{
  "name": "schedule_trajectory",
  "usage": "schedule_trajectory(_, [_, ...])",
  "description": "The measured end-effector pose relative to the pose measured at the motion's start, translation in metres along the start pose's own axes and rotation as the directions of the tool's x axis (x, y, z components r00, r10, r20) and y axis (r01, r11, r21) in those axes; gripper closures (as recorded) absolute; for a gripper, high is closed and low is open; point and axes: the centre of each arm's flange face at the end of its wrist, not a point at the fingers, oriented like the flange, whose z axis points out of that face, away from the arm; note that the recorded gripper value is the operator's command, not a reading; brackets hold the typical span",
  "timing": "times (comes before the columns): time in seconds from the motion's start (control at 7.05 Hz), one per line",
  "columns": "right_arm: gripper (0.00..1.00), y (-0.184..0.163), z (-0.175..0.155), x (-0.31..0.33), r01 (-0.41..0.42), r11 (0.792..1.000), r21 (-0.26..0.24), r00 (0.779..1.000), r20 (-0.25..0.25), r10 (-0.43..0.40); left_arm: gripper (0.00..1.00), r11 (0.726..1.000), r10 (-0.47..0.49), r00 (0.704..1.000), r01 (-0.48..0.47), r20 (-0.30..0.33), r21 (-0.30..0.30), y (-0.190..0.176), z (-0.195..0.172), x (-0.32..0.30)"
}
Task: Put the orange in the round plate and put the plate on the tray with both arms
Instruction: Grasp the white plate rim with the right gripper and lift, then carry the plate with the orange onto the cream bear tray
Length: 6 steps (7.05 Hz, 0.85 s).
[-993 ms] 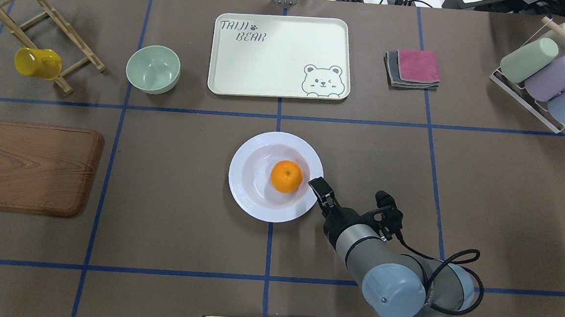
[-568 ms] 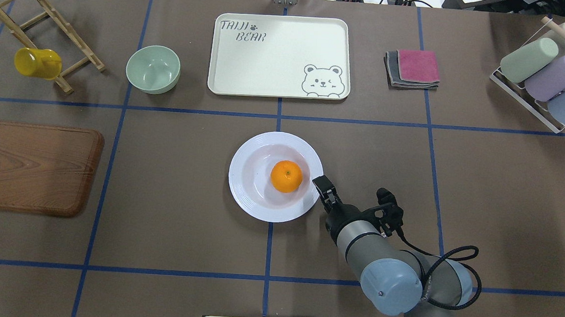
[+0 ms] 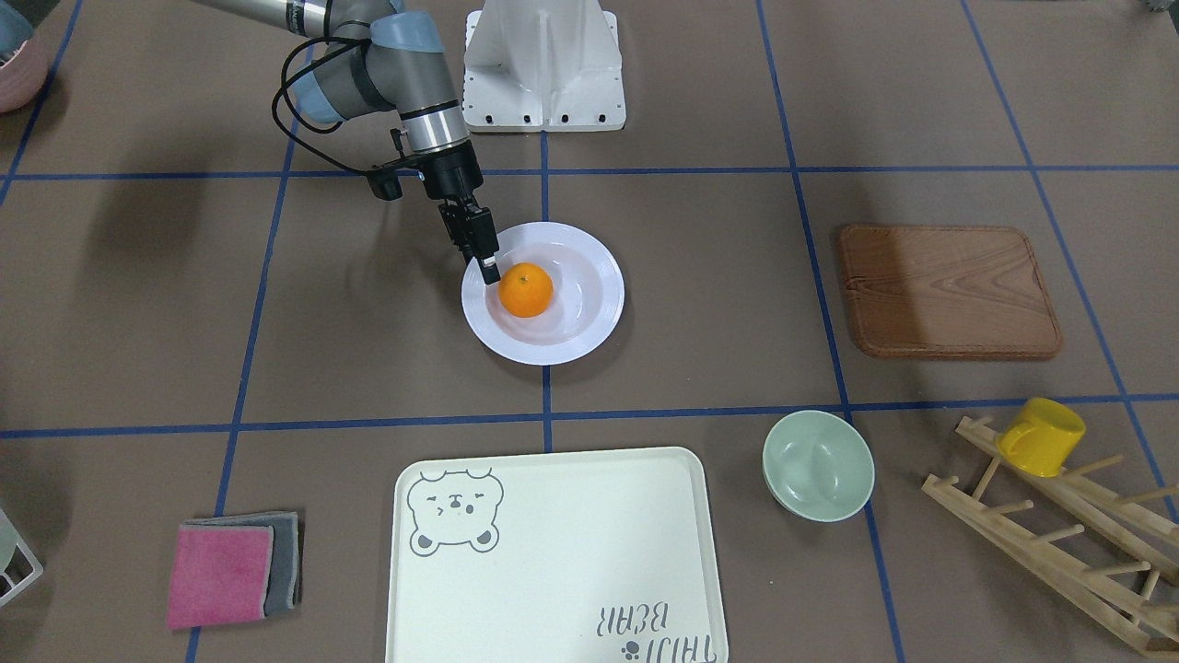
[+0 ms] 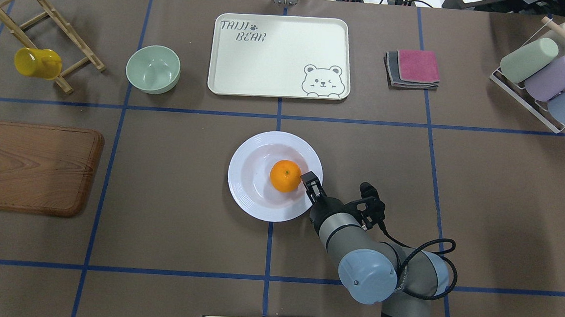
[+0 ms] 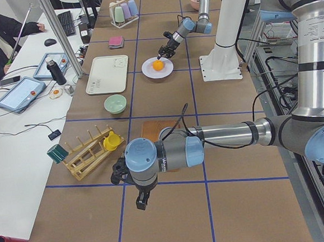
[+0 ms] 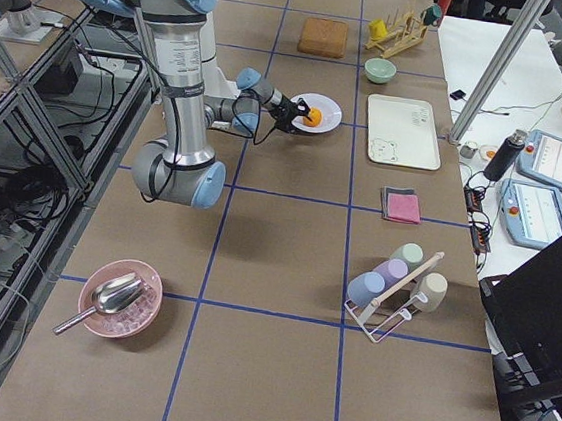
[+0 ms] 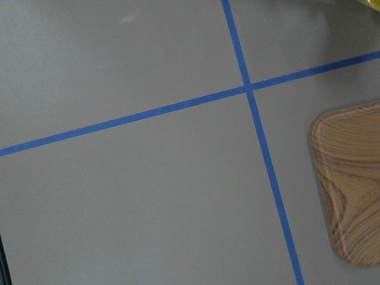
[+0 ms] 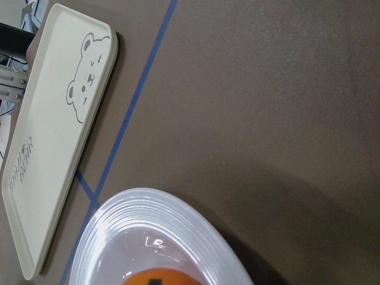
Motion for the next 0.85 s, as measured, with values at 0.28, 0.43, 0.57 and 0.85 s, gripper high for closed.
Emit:
schedule_trajectory(0.28, [1.0,0.0,0.0,0.0,-0.016,1.0,-0.001,1.0,0.001,0.016,0.01,1.0,0.001,1.0,-0.001,0.0,0.001,-0.001,0.0,0.0])
schedule_trajectory(0.43, [1.0,-0.001,0.0,-0.002,-0.02,1.0,-0.001,1.0,0.004,0.02,0.01,1.0,0.001,1.0,-0.001,0.0,0.001,-0.001,0.0,0.0])
schedule_trajectory(0.57, [1.0,-0.004,-0.001,-0.007,-0.026,1.0,0.0,1.0,0.01,0.026,0.01,1.0,0.001,1.0,-0.001,0.0,0.001,-0.001,0.0,0.0])
schedule_trajectory(0.85, [1.0,-0.013,-0.008,-0.021,-0.079,0.996,-0.048,0.993,0.087,0.083,0.01,1.0,0.002,1.0,-0.002,0.001,0.002,-0.001,-0.001,0.001])
